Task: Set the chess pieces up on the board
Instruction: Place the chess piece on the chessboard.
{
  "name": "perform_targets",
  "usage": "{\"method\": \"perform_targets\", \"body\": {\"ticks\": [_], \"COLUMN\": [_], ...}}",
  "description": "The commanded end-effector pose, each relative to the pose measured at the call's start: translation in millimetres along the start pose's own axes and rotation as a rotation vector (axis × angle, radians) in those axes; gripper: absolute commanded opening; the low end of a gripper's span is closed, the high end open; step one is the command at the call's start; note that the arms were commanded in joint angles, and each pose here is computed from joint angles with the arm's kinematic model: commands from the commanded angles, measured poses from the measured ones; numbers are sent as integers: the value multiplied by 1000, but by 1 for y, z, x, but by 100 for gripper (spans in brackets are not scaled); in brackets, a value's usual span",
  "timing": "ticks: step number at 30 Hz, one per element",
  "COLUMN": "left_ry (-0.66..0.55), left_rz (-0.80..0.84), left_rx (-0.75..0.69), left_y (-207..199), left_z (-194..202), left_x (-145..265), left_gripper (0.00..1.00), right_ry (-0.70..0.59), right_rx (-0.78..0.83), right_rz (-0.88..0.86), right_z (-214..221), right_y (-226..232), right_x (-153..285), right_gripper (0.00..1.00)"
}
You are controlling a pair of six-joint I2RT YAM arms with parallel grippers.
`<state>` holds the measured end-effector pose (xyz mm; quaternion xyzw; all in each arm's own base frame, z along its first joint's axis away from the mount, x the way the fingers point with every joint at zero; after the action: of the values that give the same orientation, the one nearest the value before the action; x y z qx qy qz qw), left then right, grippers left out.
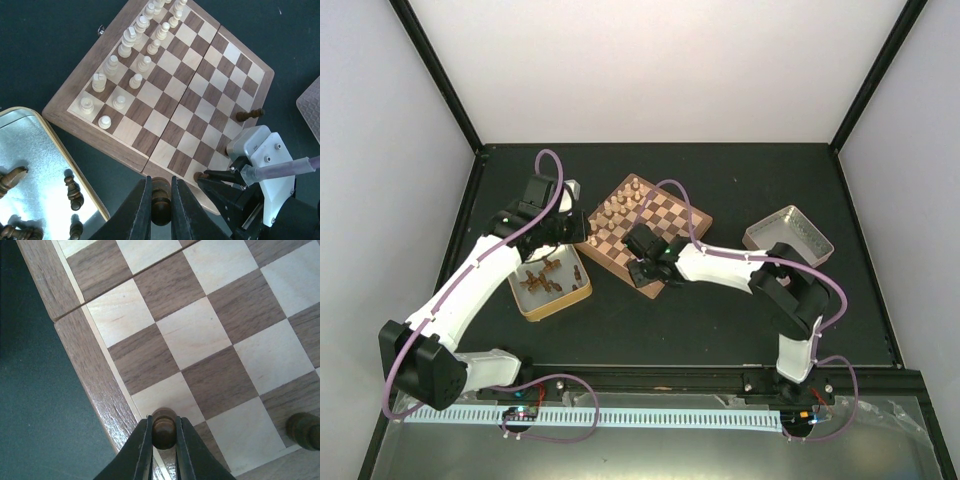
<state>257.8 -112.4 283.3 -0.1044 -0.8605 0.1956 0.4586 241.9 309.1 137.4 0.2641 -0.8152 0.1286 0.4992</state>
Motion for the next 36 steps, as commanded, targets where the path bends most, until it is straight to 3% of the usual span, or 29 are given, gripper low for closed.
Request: {"method": "perform_targets", "body": {"ticks": [1,4,10,14,20,27,36], "left_ry": [2,6,22,44,135,275,334], "left_rz": [21,28,50,88,114,108,0], "left_rx": [-1,-1,-1,-3,-29,-142,-292], "left_y": [0,-1,-3,-5,-13,-44,-81], "left_z": [-2,-2,-1,0,7,28,45], "left_x": [-3,-3,-4,-9,-36,-77,-130], "left_gripper": [11,11,11,12,12,13,13], "right_ry": [7,8,-66,-164,-282,-426,-468], "right_rx": [7,4,-34,-76,-155,-384,-554], "right_rz": [30,26,-43,-93,-52,108,200], "right_z": [-1,-1,-13,-25,-24,9,47], "right_y": [2,2,6,6,-8,-49,-74], "right_x": [-10,-9,20,50,80,107,112], "right_gripper": [10,14,42,55,56,56,56]}}
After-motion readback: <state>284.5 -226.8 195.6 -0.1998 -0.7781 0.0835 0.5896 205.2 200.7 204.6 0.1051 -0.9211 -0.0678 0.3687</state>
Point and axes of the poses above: each gripper's point midway between its finger pads, its own x axis back along the fingers, its own y axis along the line the jaws close on, z = x × y, the point moved 10 cm from there along x, back along the fingers, and after that the axes turned 6 degrees about x, right-handed, at the moved point
